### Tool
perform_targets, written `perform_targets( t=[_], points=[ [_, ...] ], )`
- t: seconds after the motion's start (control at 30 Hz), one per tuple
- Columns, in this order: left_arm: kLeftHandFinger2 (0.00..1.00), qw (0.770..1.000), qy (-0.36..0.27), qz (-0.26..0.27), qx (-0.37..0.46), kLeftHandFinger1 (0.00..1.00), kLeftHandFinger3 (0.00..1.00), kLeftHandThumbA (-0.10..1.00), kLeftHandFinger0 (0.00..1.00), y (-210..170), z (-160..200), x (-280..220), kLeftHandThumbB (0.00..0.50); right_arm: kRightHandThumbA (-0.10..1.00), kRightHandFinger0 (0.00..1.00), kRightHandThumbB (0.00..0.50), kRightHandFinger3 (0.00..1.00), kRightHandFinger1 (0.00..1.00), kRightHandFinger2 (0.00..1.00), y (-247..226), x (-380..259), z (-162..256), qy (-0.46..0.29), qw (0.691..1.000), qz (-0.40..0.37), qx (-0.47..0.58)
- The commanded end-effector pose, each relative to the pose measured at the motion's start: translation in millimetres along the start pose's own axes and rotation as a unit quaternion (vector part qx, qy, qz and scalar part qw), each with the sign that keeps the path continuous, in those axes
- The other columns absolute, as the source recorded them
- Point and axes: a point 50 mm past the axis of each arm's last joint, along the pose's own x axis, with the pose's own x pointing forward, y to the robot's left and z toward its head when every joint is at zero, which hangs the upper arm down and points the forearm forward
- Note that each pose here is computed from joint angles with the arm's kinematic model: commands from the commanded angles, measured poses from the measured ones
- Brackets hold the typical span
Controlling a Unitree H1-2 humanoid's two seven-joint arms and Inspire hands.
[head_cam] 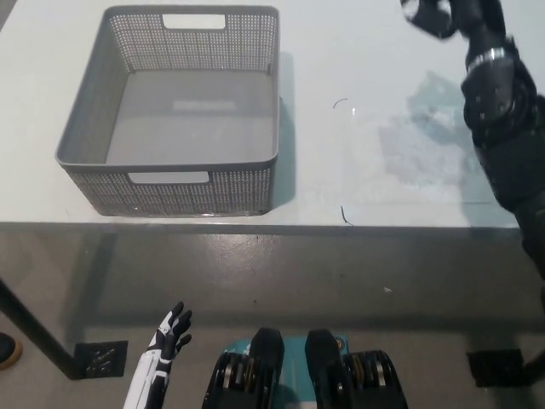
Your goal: Use the right hand to pick up a webcam and put it into a container on the left side
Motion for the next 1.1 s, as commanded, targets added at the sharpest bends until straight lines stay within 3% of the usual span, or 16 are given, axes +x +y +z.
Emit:
perform_targets(
  t=[0.0, 0.37, 0.53, 0.8, 0.93, 1.03, 1.07],
  points=[
    [1.00, 1.000, -0.017, 0.006, 0.005, 1.00, 1.00, 1.00, 1.00, 4, 8, 2, 0.056, -0.10, 0.00, 0.144, 0.92, 0.38, 0.84, -30, 34, 82, -0.074, 0.997, -0.026, 0.025],
    [1.00, 1.000, -0.020, -0.006, 0.006, 1.00, 1.00, 1.00, 1.00, 1, 4, 4, 0.066, -0.10, 0.00, 0.182, 0.83, 0.29, 0.74, 26, 40, 194, -0.159, 0.986, 0.009, 0.055],
    [1.00, 1.000, -0.018, -0.008, 0.013, 1.00, 1.00, 1.00, 1.00, 1, 7, 5, 0.054, -0.10, 0.00, 0.179, 0.85, 0.27, 0.74, 72, 30, 225, -0.171, 0.982, 0.045, 0.064],
    [1.00, 1.000, -0.016, -0.014, 0.007, 1.00, 1.00, 1.00, 1.00, -4, 5, 6, 0.066, -0.10, 0.00, 0.173, 0.82, 0.23, 0.68, 138, 12, 233, -0.158, 0.980, 0.103, 0.058],
    [1.00, 0.999, -0.024, -0.018, 0.012, 1.00, 1.00, 1.00, 1.00, -6, 5, 6, 0.063, -0.10, 0.00, 0.159, 0.82, 0.25, 0.70, 162, 3, 225, -0.134, 0.981, 0.131, 0.050],
    [1.00, 0.999, -0.022, -0.018, 0.014, 1.00, 1.00, 1.00, 1.00, -8, 6, 5, 0.084, -0.10, 0.00, 0.194, 0.75, 0.25, 0.71, 176, -5, 214, -0.121, 0.981, 0.148, 0.037],
    [1.00, 0.999, -0.025, -0.018, 0.018, 1.00, 1.00, 1.00, 1.00, -7, 6, 6, 0.079, -0.10, 0.00, 0.195, 0.79, 0.26, 0.72, 182, -8, 207, -0.111, 0.980, 0.161, 0.029]
  ],
)
